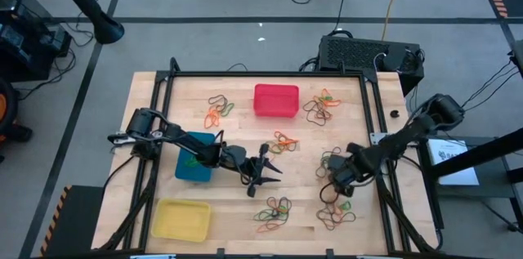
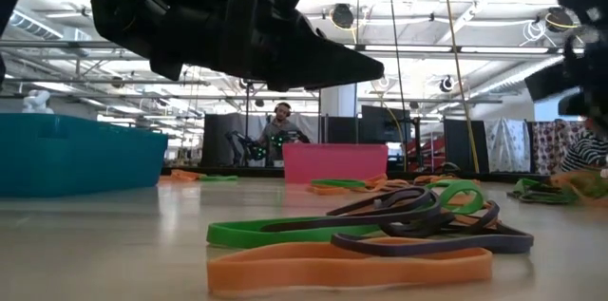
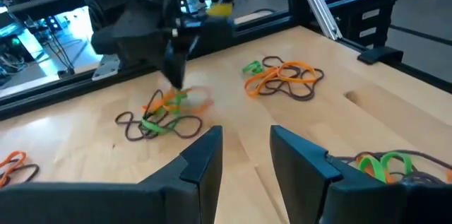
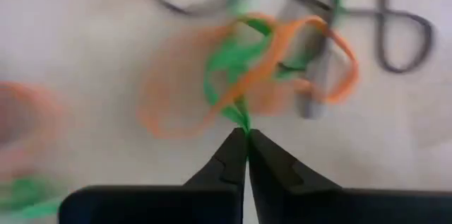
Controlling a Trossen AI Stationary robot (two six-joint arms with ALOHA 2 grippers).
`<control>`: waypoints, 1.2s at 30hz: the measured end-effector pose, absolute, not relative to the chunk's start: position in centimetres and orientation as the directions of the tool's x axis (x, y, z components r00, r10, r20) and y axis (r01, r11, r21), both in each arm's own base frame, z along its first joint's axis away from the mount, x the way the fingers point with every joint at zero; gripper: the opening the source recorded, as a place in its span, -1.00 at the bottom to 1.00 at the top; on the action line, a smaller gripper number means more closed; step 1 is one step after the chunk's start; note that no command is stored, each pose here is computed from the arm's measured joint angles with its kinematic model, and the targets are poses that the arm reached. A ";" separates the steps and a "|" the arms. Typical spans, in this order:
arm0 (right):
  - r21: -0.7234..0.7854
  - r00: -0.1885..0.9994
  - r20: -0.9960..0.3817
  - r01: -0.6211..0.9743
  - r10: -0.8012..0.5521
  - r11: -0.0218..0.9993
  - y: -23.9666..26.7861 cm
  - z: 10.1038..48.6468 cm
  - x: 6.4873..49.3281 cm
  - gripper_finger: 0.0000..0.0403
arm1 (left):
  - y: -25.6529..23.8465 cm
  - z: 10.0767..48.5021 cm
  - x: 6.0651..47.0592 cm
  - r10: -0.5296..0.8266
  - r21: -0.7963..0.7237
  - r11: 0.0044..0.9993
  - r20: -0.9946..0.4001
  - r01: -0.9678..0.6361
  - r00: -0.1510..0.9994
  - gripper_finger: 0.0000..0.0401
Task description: Sort rubber bands into baskets
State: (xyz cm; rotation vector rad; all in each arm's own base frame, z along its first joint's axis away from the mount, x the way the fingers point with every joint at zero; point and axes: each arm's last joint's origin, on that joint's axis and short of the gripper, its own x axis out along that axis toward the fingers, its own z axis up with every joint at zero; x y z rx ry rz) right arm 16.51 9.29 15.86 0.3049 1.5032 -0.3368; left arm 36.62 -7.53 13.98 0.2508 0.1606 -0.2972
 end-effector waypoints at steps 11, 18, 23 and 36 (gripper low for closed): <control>0.089 -0.229 -0.939 0.557 0.256 0.826 8.2 21.0 16.9 -1.00 | -7.6 14.1 36.7 -0.271 0.220 0.925 -0.186 0.308 0.945 -0.36; 0.253 0.094 -0.967 0.379 0.235 0.890 9.1 21.9 19.8 -1.00 | -7.9 15.0 36.9 -0.300 0.226 0.921 -0.101 0.316 0.949 -0.36; 0.355 0.429 -0.858 0.100 0.282 0.929 10.1 23.0 22.8 -1.00 | -9.3 15.4 38.1 -0.329 0.239 0.914 -0.041 0.329 0.943 -0.36; 0.342 0.607 -0.712 -0.139 0.353 0.929 10.8 24.5 24.5 -1.00 | -11.5 15.3 42.9 -0.333 0.296 0.900 -0.010 0.321 0.943 -0.36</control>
